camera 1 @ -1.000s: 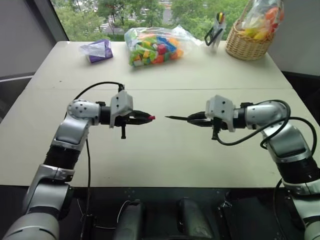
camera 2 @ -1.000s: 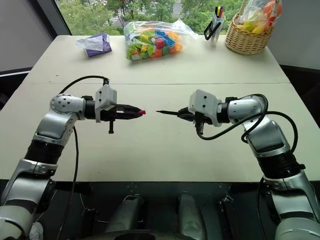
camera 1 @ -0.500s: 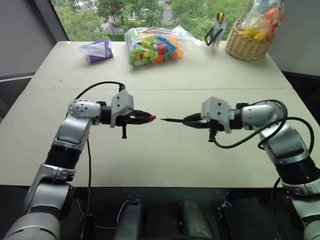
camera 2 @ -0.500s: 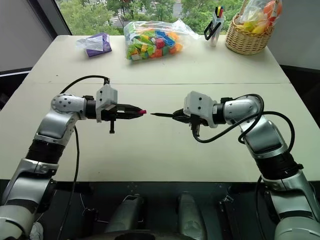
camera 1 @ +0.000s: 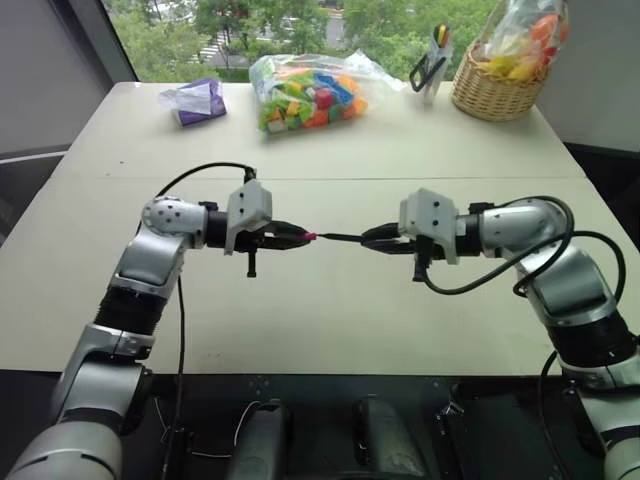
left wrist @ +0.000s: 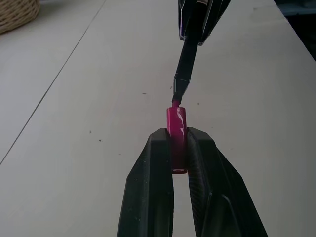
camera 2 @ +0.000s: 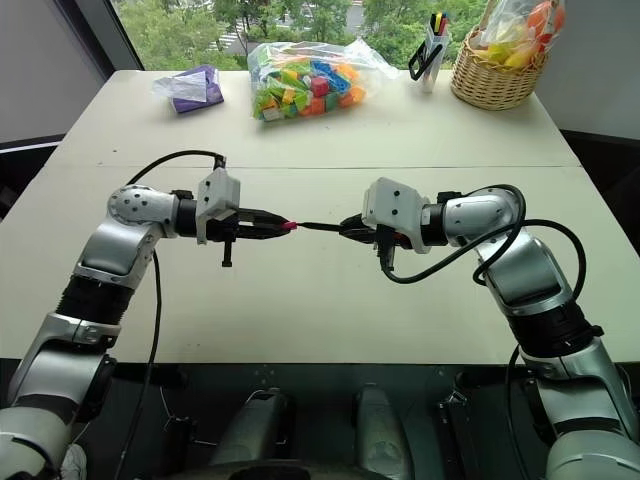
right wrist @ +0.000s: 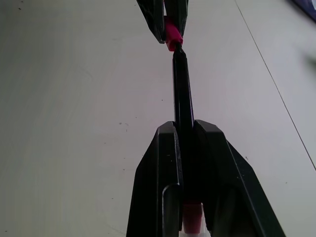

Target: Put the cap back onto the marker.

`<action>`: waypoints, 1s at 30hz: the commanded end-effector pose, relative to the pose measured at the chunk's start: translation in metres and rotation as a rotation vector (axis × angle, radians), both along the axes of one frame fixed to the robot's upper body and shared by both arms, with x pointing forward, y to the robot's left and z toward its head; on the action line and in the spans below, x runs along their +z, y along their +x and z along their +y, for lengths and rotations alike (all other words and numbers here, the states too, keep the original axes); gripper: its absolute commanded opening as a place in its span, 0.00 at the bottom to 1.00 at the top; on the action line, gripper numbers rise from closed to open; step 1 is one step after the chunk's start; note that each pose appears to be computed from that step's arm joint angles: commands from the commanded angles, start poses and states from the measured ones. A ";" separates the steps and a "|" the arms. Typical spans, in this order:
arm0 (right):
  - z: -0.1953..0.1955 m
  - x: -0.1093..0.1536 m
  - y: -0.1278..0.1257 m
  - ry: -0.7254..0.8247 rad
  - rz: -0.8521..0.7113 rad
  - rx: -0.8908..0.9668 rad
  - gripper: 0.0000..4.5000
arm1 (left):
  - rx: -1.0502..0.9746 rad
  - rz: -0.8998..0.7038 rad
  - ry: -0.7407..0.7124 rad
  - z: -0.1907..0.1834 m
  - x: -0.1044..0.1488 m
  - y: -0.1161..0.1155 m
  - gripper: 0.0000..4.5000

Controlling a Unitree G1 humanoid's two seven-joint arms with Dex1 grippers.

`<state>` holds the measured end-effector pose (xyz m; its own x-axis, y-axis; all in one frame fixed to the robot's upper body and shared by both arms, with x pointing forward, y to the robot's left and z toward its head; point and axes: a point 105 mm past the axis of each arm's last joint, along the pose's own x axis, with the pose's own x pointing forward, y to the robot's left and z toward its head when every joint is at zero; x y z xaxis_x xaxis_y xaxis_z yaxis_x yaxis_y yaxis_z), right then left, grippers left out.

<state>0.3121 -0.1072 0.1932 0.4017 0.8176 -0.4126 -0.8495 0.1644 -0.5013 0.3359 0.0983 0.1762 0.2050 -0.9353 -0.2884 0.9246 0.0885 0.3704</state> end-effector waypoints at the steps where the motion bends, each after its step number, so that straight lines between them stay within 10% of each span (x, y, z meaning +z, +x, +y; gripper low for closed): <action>1: 0.009 0.018 -0.006 0.027 -0.063 0.041 0.00 | -0.011 -0.038 -0.001 -0.001 0.010 0.000 0.00; 30: 0.024 0.003 -0.019 -0.078 -0.037 0.145 0.00 | -0.088 -0.093 0.096 -0.010 0.008 0.002 0.00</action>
<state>0.3055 -0.0983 0.1856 0.3612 0.8020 -0.4758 -0.8611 0.0911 -0.5001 0.3333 0.0904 0.1719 0.1264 -0.9194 -0.3725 0.9137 -0.0383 0.4047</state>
